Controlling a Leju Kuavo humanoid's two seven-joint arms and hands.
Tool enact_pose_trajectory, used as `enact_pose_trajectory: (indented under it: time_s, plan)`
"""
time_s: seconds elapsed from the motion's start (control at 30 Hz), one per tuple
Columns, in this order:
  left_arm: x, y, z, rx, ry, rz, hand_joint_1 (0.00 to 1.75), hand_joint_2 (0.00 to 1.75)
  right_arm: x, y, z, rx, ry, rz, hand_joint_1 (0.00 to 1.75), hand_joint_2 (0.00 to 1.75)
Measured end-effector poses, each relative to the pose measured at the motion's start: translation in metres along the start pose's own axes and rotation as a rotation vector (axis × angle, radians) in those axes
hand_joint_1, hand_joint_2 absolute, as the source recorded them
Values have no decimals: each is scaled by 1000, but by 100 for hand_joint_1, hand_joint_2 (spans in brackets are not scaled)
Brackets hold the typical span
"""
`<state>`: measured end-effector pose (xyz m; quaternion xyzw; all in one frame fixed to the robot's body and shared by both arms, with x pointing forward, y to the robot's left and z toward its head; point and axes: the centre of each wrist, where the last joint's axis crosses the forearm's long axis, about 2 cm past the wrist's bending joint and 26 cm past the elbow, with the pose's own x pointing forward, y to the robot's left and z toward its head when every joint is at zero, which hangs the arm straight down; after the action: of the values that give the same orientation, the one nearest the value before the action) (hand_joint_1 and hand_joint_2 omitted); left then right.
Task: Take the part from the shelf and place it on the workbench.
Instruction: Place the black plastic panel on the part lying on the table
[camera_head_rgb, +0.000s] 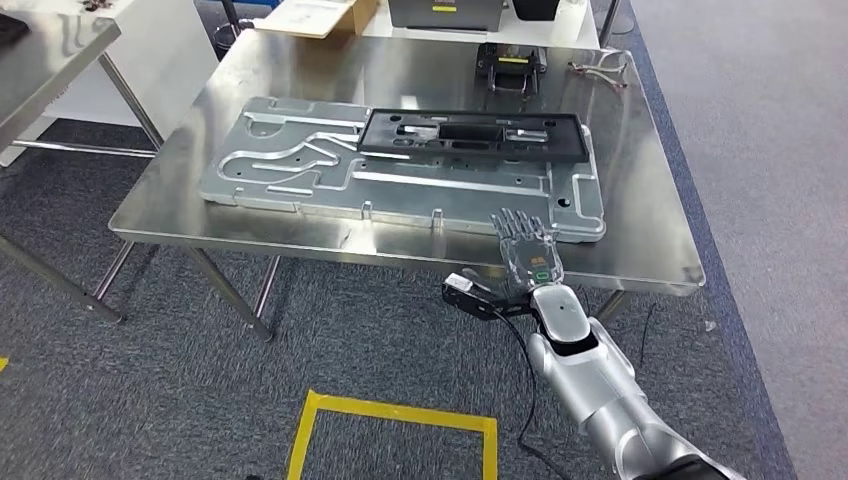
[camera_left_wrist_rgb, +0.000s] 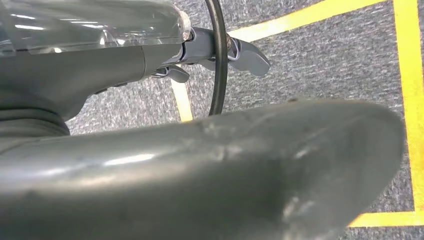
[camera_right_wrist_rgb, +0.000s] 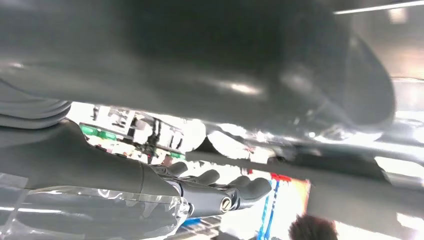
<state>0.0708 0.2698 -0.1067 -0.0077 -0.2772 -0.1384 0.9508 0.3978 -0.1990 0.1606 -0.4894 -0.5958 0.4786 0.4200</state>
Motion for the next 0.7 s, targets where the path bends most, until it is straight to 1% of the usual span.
enact_pose_trajectory:
  time_s: [0.2,0.37,0.57,0.7]
  plan:
    - [-1,-3,0,-4,2,6,0,0,-1,10,10,14,3,-15,0,0]
    - [-3,-5,2,-5,7,11,0,0,-1,21,26,20,6,-59,0,0]
    - [-4,-10,2,-9,6,17,0,0,-2,18,30,-10,10,-86,0,0]
    - [-8,-12,4,-2,11,29,0,0,-1,26,47,-29,20,-140,0,0]
